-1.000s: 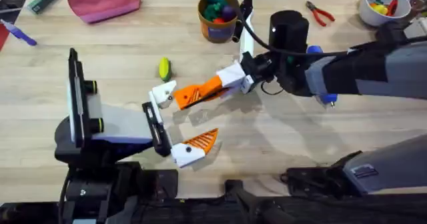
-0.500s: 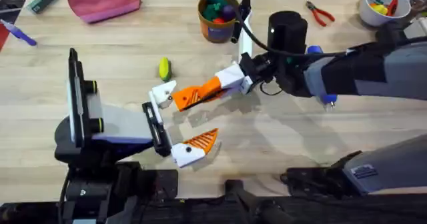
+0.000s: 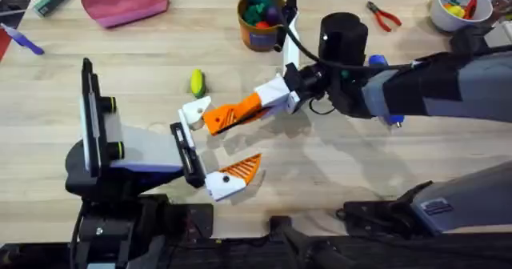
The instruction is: Pick up the gripper from the table and insert it into the empty holder that is missing its gripper. Then pick up a screw, insert it into the mounting hole, and use the screwdriver to tighten it. Finally, clean up the table by picking up the vegetable and placing it into the bucket.
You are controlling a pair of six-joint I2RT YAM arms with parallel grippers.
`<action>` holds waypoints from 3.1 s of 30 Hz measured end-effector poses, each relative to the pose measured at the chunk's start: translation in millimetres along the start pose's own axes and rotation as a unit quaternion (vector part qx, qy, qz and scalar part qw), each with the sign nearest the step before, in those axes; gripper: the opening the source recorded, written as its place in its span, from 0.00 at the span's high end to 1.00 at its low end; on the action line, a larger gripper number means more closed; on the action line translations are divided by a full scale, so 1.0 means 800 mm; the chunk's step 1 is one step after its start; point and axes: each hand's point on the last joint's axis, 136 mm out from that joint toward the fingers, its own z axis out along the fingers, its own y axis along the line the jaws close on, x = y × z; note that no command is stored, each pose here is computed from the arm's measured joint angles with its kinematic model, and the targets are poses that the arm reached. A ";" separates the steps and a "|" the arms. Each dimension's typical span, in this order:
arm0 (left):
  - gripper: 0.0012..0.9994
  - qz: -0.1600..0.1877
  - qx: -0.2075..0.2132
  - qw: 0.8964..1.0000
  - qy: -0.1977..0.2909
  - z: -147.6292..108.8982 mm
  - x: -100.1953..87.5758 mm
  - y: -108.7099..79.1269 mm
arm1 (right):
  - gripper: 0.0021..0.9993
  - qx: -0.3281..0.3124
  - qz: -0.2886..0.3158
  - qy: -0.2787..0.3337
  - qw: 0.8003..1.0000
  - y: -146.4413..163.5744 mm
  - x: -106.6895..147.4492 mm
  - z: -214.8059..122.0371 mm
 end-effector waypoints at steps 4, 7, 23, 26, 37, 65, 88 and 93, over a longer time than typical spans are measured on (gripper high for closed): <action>0.01 0.000 0.000 1.000 0.000 0.000 0.000 0.000 | 0.99 -0.001 0.002 0.000 1.000 0.002 0.000 0.001; 0.01 0.000 0.000 1.000 0.000 0.000 0.000 0.000 | 0.99 0.000 0.006 -0.001 1.000 0.001 -0.001 0.000; 0.01 0.000 -0.001 1.000 0.000 0.000 0.000 0.001 | 0.99 0.012 0.027 -0.020 0.999 -0.007 -0.008 0.001; 0.01 0.000 -0.001 1.000 0.000 0.000 0.000 0.000 | 0.99 0.012 0.026 -0.022 0.999 -0.007 -0.009 0.001; 0.01 -0.001 -0.001 1.000 0.000 0.000 0.000 0.001 | 0.99 0.019 0.024 -0.030 0.999 -0.009 -0.012 0.006; 0.01 -0.001 -0.003 1.000 0.000 0.000 0.000 0.001 | 0.99 0.022 0.027 -0.024 0.999 -0.011 -0.027 0.030; 0.01 0.001 -0.004 1.000 0.000 0.000 0.000 0.002 | 0.99 0.021 0.025 -0.023 0.999 -0.008 -0.031 0.030; 0.01 0.001 -0.005 1.000 0.000 0.000 0.000 0.002 | 0.99 0.021 0.025 -0.023 0.999 -0.008 -0.031 0.030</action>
